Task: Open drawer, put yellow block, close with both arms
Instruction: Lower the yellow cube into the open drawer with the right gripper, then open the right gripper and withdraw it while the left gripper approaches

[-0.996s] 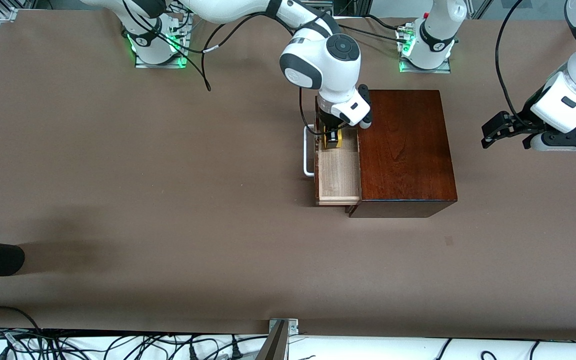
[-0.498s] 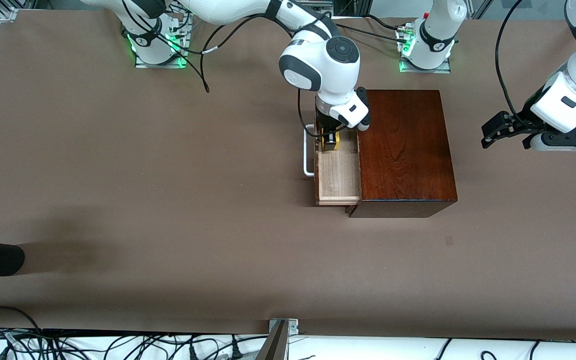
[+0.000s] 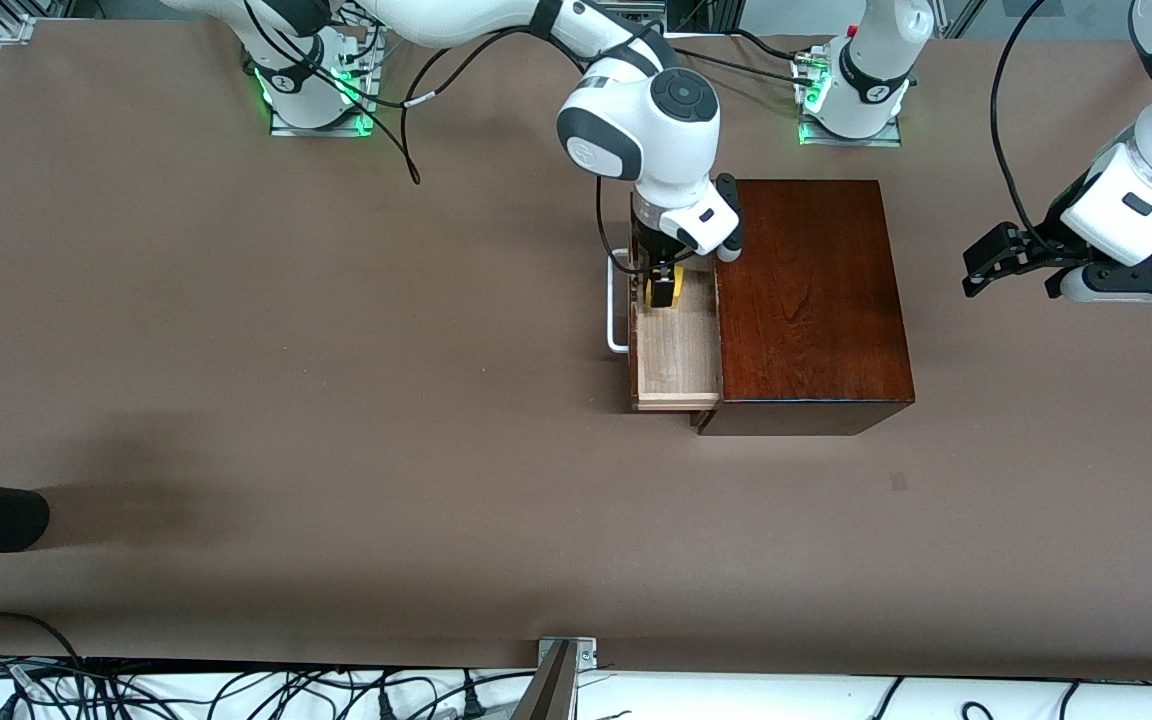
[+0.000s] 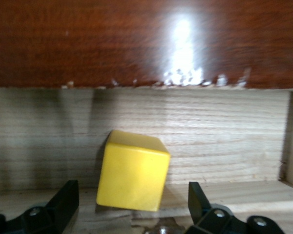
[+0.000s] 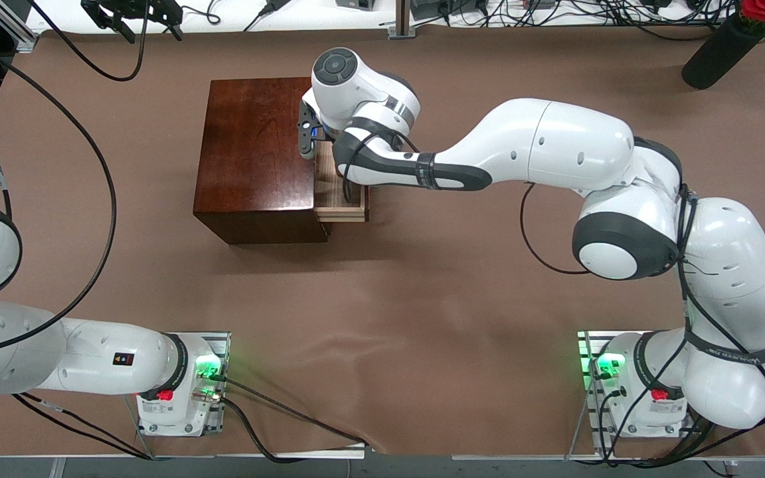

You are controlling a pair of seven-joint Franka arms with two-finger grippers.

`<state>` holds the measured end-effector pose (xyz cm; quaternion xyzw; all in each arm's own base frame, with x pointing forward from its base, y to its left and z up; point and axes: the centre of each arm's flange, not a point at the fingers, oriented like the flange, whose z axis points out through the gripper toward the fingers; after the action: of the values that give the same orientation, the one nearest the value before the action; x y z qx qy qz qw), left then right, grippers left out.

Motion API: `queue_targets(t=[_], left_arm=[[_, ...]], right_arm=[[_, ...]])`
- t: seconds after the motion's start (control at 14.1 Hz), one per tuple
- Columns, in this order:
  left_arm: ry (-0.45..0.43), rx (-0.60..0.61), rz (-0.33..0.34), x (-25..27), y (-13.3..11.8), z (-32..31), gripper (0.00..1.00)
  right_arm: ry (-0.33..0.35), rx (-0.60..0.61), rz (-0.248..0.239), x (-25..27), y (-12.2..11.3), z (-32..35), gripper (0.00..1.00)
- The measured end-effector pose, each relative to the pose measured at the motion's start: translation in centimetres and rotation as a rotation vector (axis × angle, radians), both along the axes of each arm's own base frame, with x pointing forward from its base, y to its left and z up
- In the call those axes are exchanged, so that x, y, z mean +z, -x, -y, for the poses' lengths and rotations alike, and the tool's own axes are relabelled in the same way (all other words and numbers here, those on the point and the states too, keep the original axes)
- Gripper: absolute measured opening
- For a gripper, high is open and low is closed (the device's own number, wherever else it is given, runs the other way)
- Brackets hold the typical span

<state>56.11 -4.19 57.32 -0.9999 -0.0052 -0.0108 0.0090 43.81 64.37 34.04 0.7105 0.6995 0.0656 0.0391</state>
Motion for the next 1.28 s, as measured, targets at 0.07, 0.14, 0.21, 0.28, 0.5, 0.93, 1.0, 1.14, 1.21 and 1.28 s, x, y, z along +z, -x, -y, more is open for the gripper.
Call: queue_targets(t=[0.07, 0.14, 0.21, 0.28, 0.5, 0.93, 1.0, 1.14, 1.21, 1.28], left_arm=[[0.000, 0.000, 0.000, 0.0, 0.0, 0.0, 1.00], [0.000, 0.000, -0.005, 0.0, 0.1, 0.0, 1.00], [-0.001, 0.000, -0.017, -0.1, 0.2, 0.0, 1.00], [-0.003, 0.000, -0.031, -0.2, 0.3, 0.0, 1.00], [-0.003, -0.003, -0.037, -0.1, 0.4, 0.1, 1.00], [-0.002, -0.039, -0.020, 1.0, 0.5, 2.2, 1.00], [-0.003, -0.042, -0.030, 1.0, 0.7, 2.3, 1.00], [-0.008, -0.053, -0.076, 1.2, 1.3, 2.6, 1.00], [-0.011, -0.086, -0.101, 1.3, 1.7, 3.1, 1.00], [-0.012, -0.146, -0.122, 1.5, 2.1, 4.0, 1.00]], right_arm=[[-0.021, -0.025, 0.002, 1.1, -0.3, 0.1, 1.00], [-0.049, -0.049, -0.001, 2.6, -0.8, 0.3, 1.00], [-0.075, -0.071, 0.003, 4.3, -1.7, 1.0, 1.00], [-0.101, -0.094, 0.013, 6.3, -2.9, 1.9, 1.00], [-0.166, -0.201, 0.013, 12.3, -7.2, 6.7, 1.00], [-0.198, -0.514, -0.008, 23.0, -17.6, 25.9, 1.00], [-0.190, -0.557, -0.025, 24.4, -18.1, 28.7, 1.00], [-0.189, -0.650, -0.076, 26.9, -18.6, 34.3, 1.00], [-0.192, -0.706, -0.088, 28.2, -18.6, 37.0, 1.00], [-0.192, -0.766, -0.093, 29.2, -18.2, 39.5, 1.00]])
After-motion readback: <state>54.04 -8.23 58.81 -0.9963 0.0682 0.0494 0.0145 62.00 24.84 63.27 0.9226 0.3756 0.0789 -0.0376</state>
